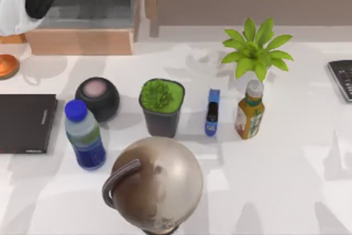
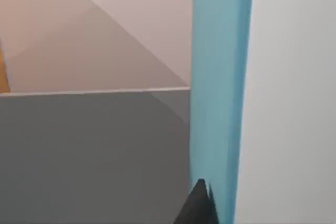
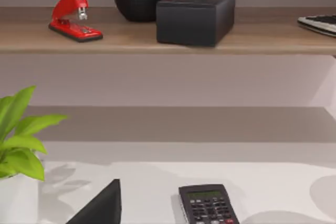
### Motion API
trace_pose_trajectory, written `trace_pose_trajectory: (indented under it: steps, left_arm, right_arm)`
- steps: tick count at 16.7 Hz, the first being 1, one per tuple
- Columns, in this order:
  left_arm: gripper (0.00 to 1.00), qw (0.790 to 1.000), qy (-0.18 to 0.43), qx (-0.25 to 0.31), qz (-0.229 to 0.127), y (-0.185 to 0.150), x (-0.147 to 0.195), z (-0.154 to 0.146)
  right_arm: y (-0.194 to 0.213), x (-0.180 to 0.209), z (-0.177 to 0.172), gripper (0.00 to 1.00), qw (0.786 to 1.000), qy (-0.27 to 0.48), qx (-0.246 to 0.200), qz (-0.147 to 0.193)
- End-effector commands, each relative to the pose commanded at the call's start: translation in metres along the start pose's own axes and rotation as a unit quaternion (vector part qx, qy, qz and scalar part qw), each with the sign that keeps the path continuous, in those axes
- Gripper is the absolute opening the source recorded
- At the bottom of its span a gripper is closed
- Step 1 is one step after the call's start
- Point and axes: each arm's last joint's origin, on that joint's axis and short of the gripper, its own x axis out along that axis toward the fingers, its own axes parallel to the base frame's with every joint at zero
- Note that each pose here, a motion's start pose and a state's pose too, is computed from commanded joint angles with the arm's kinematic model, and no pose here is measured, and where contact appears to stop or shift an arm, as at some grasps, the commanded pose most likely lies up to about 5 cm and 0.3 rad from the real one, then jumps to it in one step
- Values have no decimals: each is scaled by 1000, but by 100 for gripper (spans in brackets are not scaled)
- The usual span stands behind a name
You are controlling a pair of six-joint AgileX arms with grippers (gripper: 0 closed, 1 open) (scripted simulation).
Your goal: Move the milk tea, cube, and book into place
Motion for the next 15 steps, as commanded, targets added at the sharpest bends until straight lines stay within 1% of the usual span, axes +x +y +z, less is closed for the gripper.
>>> trace_pose_trajectory:
  steps: [2, 4, 6, 8, 9, 11, 13, 15]
  left_arm:
    - [0, 999, -23, 36, -11, -4, -22, 18]
    - [0, 995, -44, 88, -20, -7, -49, 32]
    - [0, 985, -60, 158, -30, -5, -78, 39]
    - [0, 966, -64, 246, -41, 4, -106, 32]
    - [0, 952, -60, 296, -47, 11, -118, 23]
    - [0, 913, -39, 400, -67, 28, -140, -7]
    - [0, 862, 0, 497, -98, 48, -160, -48]
    - [0, 808, 48, 571, -139, 70, -182, -92]
  right_arm:
    - [0, 0, 0, 100, 1000, 0, 0, 0]
    - [0, 0, 0, 100, 1000, 0, 0, 0]
    - [0, 0, 0, 100, 1000, 0, 0, 0]
    - [0, 0, 0, 100, 1000, 0, 0, 0]
    - [0, 0, 0, 100, 1000, 0, 0, 0]
    - [0, 0, 0, 100, 1000, 0, 0, 0]
    - [0, 0, 0, 100, 1000, 0, 0, 0]
    - [0, 0, 0, 100, 1000, 0, 0, 0]
